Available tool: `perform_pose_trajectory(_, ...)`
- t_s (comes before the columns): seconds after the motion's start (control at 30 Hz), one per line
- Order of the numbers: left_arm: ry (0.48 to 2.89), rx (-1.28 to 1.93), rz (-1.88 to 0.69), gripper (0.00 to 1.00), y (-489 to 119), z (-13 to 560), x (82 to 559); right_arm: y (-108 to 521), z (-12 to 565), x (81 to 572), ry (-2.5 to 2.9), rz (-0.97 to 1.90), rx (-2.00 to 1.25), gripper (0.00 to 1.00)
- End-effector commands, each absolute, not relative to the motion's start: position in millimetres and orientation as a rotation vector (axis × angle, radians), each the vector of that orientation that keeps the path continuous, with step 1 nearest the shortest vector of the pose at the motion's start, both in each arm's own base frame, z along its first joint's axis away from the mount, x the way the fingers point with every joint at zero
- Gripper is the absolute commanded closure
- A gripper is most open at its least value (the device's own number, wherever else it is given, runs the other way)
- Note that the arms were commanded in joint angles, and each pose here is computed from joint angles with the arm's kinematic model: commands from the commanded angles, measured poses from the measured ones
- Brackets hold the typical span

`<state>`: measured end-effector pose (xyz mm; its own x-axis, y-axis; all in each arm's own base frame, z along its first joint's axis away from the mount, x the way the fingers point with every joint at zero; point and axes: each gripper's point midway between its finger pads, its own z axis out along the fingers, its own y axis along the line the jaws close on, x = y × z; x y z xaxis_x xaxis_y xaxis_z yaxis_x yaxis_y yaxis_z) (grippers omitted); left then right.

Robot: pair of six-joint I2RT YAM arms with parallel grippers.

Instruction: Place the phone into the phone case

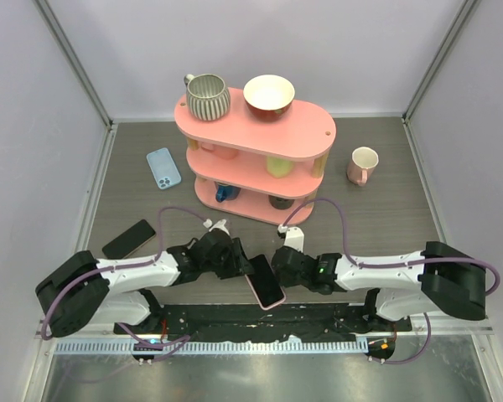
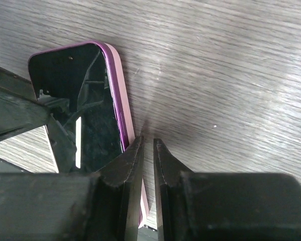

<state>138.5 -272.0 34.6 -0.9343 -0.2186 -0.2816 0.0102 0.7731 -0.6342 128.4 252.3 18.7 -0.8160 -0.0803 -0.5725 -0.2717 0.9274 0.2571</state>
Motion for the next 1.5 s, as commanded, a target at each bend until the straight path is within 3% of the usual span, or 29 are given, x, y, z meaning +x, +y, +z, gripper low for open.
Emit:
perform_pose_trajectory(0.0,2.583,-0.137,-0.931,0.52,-283,41,153,283,36,136,2.462,0.569,-0.188,0.8)
perform_pose_trajectory(0.17,2.619,-0.097,-0.895,0.53,-283,39,151,290,30,138,2.476,0.564,-0.157,0.77)
perform_pose_trajectory(0.43,2.623,-0.068,-0.756,0.54,-263,48,153,244,34,138,2.474,0.45,-0.028,0.58)
perform_pose_trajectory(0.57,2.612,-0.043,-0.806,0.53,-262,56,146,240,55,131,2.445,0.572,0.022,0.55)
perform_pose_trajectory(0.8,2.668,-0.057,-0.908,0.53,-268,51,130,274,72,110,2.405,0.881,-0.031,0.35)
perform_pose_trajectory(1.47,2.717,-0.165,-0.986,0.64,-273,30,120,299,35,101,2.442,0.785,-0.082,0.3)
